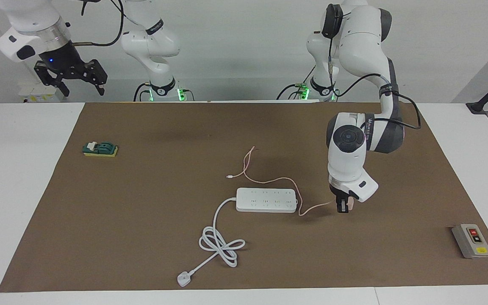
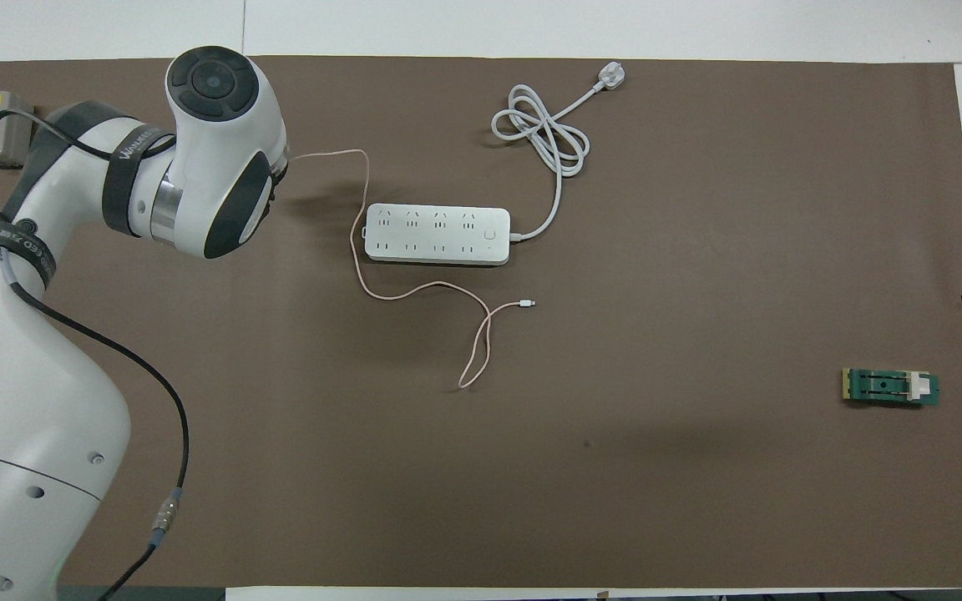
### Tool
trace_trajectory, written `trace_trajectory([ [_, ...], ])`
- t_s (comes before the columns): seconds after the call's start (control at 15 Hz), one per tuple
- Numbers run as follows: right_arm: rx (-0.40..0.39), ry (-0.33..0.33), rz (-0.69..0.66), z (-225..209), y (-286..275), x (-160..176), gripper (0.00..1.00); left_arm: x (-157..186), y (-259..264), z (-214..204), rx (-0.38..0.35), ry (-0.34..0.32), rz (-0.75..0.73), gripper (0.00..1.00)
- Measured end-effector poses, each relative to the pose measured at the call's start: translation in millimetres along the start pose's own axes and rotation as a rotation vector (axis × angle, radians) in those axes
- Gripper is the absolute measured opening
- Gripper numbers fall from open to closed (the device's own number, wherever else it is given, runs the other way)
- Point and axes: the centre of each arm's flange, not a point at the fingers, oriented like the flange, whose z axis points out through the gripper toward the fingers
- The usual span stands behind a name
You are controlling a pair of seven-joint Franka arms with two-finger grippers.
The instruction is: Plug charger into power strip
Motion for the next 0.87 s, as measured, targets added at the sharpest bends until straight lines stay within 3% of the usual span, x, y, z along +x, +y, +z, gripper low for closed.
trace_trajectory([
  [0.33,0.0,0.0,0.0,0,0,0,1.0,-74,-6,-16,-0.015,-0.14,0.029,0.31],
  [0.53,0.0,0.0,0.0,0,0,0,1.0,-100,-14,-15,-0.001,-0.157,0.054,0.31],
  [0.87,0.0,0.0,0.0,0,0,0,1.0,-113,-26,6,0.032,-0.159,0.063,0.31],
])
